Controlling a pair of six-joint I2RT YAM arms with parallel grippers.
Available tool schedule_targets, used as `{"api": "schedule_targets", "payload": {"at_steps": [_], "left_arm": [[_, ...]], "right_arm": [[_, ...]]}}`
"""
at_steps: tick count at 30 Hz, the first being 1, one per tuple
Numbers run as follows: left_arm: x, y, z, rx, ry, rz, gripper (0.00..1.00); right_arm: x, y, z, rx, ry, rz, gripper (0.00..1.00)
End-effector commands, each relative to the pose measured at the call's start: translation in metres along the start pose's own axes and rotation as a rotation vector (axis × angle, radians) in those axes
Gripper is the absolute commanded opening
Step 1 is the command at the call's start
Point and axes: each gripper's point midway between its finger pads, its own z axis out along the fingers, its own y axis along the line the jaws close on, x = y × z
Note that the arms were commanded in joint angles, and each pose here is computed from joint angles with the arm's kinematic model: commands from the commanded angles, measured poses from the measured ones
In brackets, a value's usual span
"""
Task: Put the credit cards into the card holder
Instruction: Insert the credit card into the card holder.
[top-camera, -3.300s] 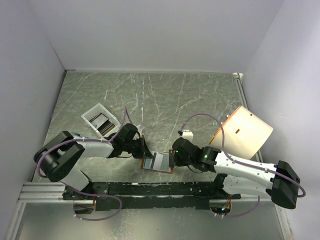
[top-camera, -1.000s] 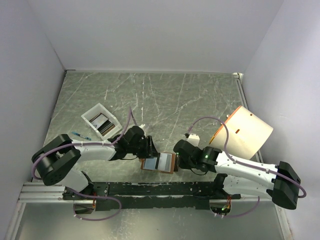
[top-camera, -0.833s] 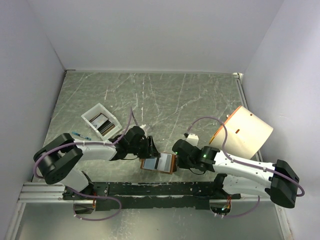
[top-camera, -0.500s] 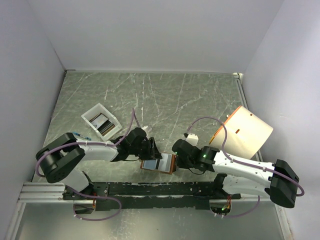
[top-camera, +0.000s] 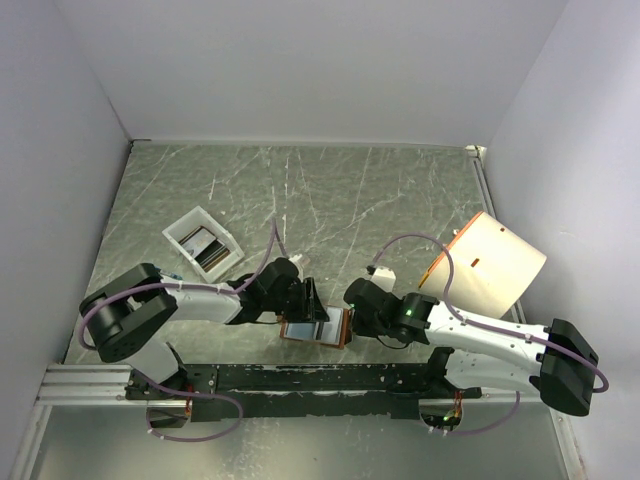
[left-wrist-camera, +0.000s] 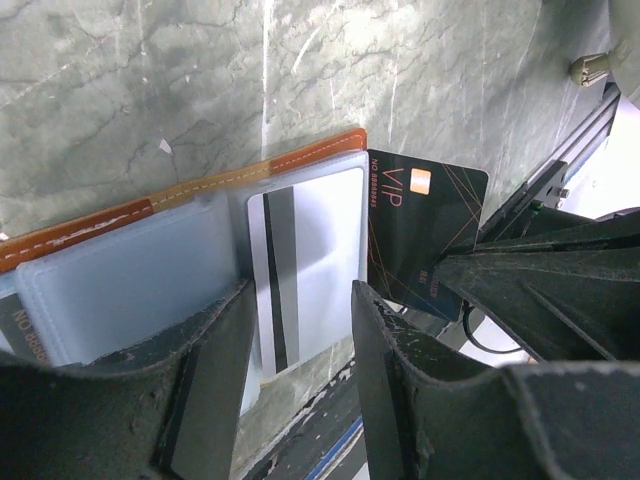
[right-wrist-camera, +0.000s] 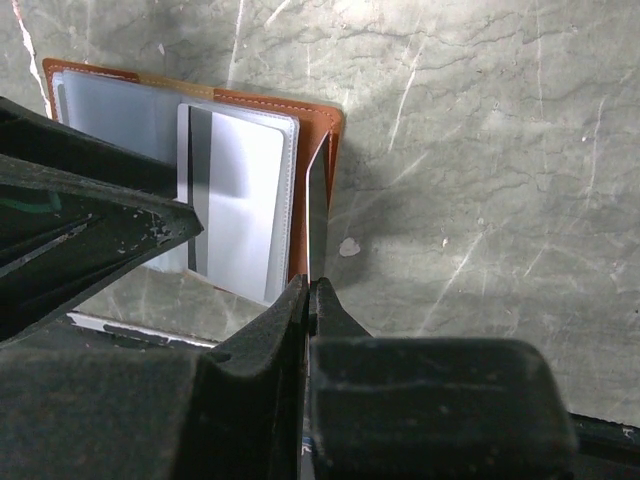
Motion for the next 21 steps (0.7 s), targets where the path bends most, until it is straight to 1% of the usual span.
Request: {"api": "schedule_targets", "payload": {"at_steps": [1,5,10,17,21], "left_arm": [[-0.005,-0.025,0.007,0.080,-0.001,0.038,0.53],[-0.004,-0.025,0.006,0.075,-0.010,0.029,0.53],[-0.015,-0.030,-0.005,0.057,-0.057,0.038,0.54],[-0.030,-0.022,-0.024,-0.053,-0.114,0.077,0.55],[-0.035,-0.010,-0.035,-0.108,-0.132,0.084,0.55]], "right_arm": [[0.000,-0.005,0.005,0.007,-0.012,-0.022,0.00],[-0.008,-0.008,0.001,0.038,-0.038,-0.057,0.00],[-0.019,-0.020,-0.008,0.103,-0.079,-0.087,0.00],[-0.031,-0.021,-0.027,0.108,-0.116,-0.091,0.00],[-0.038,-0.014,-0.033,0.093,-0.133,-0.082,0.00]]}}
